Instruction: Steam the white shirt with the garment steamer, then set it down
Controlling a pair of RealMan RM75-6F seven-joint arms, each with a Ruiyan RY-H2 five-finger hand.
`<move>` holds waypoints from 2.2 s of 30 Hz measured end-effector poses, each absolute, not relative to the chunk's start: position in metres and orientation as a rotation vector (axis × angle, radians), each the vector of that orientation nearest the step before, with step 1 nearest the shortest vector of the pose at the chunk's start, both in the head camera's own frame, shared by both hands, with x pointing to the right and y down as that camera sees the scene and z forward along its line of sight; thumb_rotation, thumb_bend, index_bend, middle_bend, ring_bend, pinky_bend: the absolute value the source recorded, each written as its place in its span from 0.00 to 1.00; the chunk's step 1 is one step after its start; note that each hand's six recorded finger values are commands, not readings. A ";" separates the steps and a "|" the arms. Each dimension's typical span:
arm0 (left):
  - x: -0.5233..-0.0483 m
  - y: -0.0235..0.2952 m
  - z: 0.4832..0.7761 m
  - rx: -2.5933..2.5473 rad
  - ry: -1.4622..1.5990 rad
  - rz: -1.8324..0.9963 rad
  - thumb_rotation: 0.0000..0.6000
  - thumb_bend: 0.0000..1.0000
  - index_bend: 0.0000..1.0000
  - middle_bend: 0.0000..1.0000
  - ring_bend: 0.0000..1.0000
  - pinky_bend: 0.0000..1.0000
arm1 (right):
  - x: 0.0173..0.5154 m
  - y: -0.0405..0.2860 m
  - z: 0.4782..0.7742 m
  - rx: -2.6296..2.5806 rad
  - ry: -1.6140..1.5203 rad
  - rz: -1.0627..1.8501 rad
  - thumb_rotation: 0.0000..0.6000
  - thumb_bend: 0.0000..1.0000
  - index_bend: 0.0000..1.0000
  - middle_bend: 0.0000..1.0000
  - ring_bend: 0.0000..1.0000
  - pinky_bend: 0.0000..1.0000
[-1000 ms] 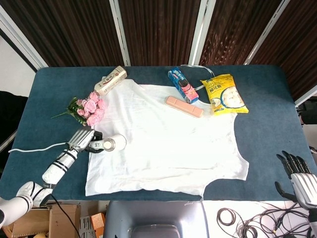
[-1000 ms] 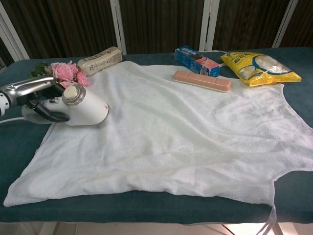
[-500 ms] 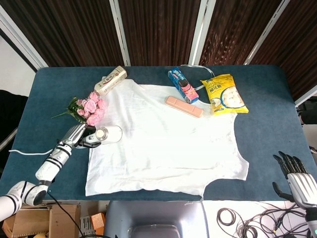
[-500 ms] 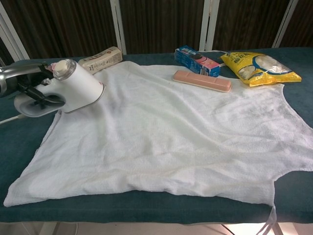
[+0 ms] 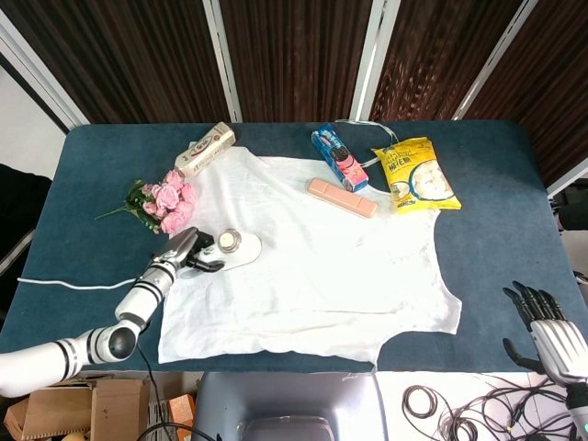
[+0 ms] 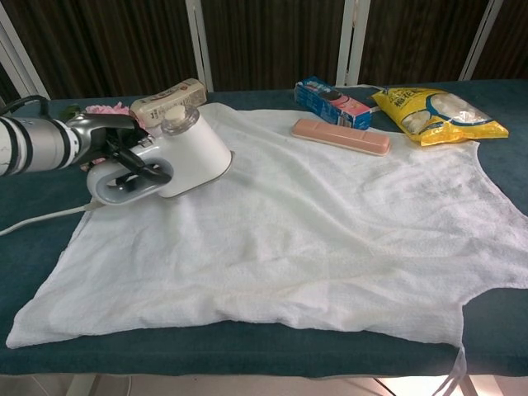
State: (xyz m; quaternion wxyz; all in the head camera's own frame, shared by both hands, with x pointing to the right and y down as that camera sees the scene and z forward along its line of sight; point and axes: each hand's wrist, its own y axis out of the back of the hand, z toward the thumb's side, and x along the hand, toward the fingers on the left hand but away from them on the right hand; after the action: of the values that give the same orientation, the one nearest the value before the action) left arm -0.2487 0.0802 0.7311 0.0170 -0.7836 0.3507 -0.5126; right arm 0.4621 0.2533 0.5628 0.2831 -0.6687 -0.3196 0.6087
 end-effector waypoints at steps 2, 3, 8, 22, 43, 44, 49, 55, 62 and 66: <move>-0.236 0.081 0.734 -2.438 1.070 -1.624 1.00 0.49 0.92 0.79 0.84 0.74 | 0.462 0.254 0.564 -1.797 -0.848 1.631 1.00 0.36 0.00 0.00 0.00 0.00; -0.231 0.082 0.735 -2.434 1.059 -1.639 1.00 0.50 0.92 0.79 0.84 0.74 | 0.462 0.254 0.564 -1.800 -0.845 1.631 1.00 0.36 0.00 0.00 0.00 0.00; -0.214 0.084 0.737 -2.302 0.980 -1.723 1.00 0.51 0.92 0.80 0.85 0.75 | 0.464 0.254 0.563 -1.802 -0.852 1.633 1.00 0.36 0.00 0.00 0.00 0.00; -0.219 0.095 0.748 -1.892 0.764 -1.979 1.00 0.51 0.93 0.80 0.85 0.76 | 0.463 0.257 0.562 -1.805 -0.846 1.629 1.00 0.36 0.00 0.00 0.00 0.00; -0.278 0.059 0.753 -1.915 1.047 -2.066 1.00 0.51 0.93 0.80 0.85 0.76 | 0.461 0.257 0.564 -1.800 -0.838 1.634 1.00 0.36 0.00 0.00 0.00 0.00; -0.275 0.062 0.751 -1.929 1.031 -2.059 1.00 0.51 0.93 0.80 0.85 0.76 | 0.461 0.257 0.564 -1.800 -0.837 1.634 1.00 0.36 0.00 0.00 0.00 0.00; -0.255 0.082 0.742 -2.039 0.946 -2.014 1.00 0.51 0.93 0.80 0.85 0.76 | 0.459 0.258 0.565 -1.802 -0.831 1.632 1.00 0.36 0.00 0.00 0.00 0.00; -0.233 0.106 0.727 -2.119 0.814 -1.938 1.00 0.51 0.93 0.80 0.85 0.76 | 0.460 0.257 0.564 -1.799 -0.835 1.630 1.00 0.36 0.00 0.00 0.00 0.00; -0.217 0.133 0.714 -2.080 0.674 -1.852 1.00 0.51 0.93 0.80 0.85 0.76 | 0.460 0.258 0.562 -1.799 -0.838 1.622 1.00 0.36 0.00 0.00 0.00 0.00; -0.214 0.140 0.714 -2.039 0.641 -1.846 1.00 0.51 0.93 0.80 0.85 0.76 | 0.460 0.259 0.562 -1.802 -0.837 1.620 1.00 0.36 0.00 0.00 0.00 0.00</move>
State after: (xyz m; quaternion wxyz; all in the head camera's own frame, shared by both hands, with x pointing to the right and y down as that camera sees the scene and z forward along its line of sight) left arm -0.2138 0.1403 0.7145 0.1580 -0.7129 0.2240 -0.6455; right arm 0.4596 0.2585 0.5617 0.2850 -0.6737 -0.3130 0.6057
